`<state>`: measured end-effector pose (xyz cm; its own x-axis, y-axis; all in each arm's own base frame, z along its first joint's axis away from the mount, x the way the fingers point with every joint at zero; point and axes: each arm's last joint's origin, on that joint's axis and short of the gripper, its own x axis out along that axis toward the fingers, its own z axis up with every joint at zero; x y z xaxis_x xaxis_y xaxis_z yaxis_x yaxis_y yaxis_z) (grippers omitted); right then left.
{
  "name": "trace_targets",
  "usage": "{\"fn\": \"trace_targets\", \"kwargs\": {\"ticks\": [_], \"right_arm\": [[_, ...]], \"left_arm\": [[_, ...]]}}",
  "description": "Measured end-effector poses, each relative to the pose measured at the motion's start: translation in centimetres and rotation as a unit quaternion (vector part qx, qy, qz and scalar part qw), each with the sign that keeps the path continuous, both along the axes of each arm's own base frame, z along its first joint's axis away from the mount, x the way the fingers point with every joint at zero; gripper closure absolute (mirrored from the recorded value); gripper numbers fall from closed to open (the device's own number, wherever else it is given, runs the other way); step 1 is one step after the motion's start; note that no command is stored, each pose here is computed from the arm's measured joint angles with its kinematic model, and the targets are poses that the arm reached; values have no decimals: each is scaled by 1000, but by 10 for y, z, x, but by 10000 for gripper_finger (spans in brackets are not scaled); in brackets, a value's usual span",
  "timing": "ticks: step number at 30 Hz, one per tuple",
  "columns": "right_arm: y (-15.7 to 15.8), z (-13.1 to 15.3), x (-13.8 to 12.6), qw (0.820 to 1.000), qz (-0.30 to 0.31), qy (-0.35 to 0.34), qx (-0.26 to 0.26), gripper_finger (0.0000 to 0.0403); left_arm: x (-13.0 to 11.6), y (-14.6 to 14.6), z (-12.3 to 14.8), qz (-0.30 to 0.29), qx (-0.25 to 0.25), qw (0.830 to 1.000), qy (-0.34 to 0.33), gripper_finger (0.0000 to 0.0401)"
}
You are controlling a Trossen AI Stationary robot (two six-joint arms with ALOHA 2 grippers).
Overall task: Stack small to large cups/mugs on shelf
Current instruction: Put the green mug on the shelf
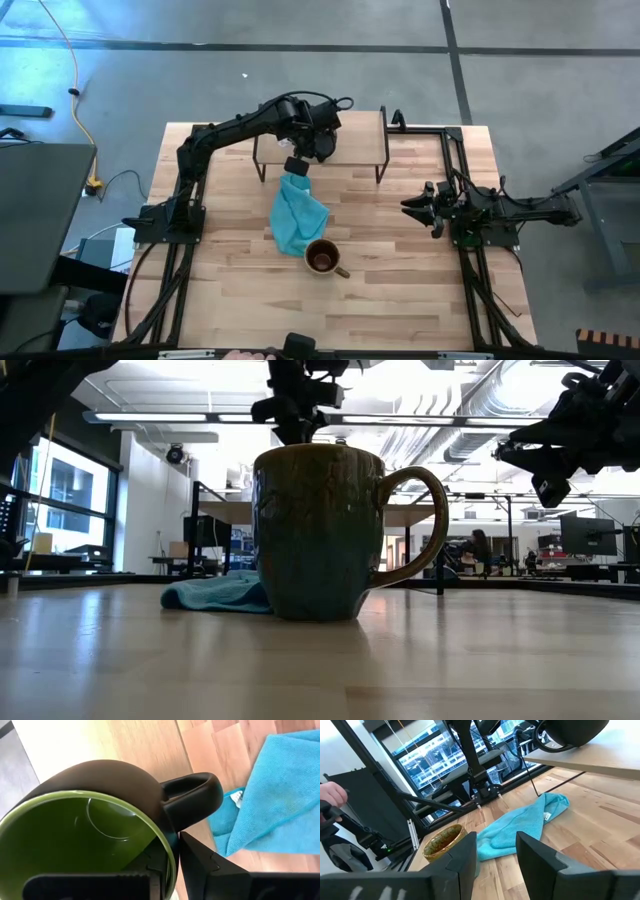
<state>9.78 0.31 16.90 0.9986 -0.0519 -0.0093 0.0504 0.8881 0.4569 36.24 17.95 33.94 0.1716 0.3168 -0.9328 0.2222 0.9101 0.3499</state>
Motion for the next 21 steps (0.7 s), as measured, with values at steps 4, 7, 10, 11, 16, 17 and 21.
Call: {"fn": "trace_targets", "kwargs": {"ticks": [4,7,10,11,16,17,21], "right_arm": [[0,0,0,1000,0,0,-1,275],[0,0,0,1000,0,0,-2,275],[0,0,0,1000,0,0,-2,275],[0,0,0,1000,0,0,-2,275],[0,0,0,1000,0,0,-3,275],[0,0,0,1000,0,0,-3,275],[0,0,0,1000,1,0,-4,275]], "left_arm": [[0,0,0,1,3,1000,2,367],[0,0,0,1,3,1000,1,367],[0,1,0,2,4,1000,0,366],[0,1,0,2,4,1000,0,365],[1,1,0,3,8,1000,-2,350],[1,1,0,3,8,1000,-2,345],[1,1,0,4,8,1000,-2,326]]}}
